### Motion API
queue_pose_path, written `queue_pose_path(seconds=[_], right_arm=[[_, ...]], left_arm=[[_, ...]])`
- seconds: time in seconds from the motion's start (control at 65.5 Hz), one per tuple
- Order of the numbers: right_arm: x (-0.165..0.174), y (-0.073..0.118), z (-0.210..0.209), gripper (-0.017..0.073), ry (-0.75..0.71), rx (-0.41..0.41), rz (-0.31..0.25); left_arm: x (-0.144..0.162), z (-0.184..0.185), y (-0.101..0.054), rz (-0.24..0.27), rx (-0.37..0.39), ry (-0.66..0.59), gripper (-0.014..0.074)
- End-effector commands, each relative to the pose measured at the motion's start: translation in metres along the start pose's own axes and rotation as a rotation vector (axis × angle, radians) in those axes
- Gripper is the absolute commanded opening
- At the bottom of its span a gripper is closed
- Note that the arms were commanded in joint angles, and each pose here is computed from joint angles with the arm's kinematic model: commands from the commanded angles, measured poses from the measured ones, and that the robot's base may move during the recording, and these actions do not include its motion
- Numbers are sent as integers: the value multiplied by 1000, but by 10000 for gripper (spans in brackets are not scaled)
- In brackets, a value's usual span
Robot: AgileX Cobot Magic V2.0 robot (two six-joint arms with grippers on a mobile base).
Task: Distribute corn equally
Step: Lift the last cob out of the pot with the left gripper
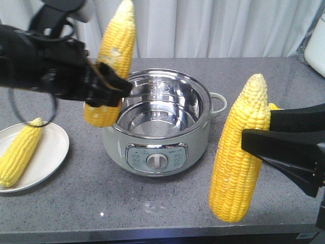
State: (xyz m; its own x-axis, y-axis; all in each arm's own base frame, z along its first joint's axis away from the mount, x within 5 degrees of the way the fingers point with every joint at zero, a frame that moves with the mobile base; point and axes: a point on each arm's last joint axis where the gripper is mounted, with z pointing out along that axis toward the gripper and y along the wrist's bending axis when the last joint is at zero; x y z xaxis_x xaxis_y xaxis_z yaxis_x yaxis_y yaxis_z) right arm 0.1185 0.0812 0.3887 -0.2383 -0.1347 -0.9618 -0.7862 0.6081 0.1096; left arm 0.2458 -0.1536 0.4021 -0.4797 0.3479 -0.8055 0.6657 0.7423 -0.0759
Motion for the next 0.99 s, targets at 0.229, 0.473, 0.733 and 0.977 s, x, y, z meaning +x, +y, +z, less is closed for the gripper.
queue_pose_path(seconds=[0.229, 0.473, 0.733, 0.977], right_arm=[[-12, 1, -4, 211, -72, 14, 6], [-12, 1, -4, 211, -72, 14, 6], [-12, 1, -4, 211, -72, 14, 6], [-12, 1, -4, 211, -72, 14, 6]], left_arm=[[25, -65, -9, 40, -66, -333, 237], [67, -84, -19, 37, -73, -341, 237], [90, -95, -25, 41, -69, -347, 237], [90, -96, -25, 43, -69, -348, 237]])
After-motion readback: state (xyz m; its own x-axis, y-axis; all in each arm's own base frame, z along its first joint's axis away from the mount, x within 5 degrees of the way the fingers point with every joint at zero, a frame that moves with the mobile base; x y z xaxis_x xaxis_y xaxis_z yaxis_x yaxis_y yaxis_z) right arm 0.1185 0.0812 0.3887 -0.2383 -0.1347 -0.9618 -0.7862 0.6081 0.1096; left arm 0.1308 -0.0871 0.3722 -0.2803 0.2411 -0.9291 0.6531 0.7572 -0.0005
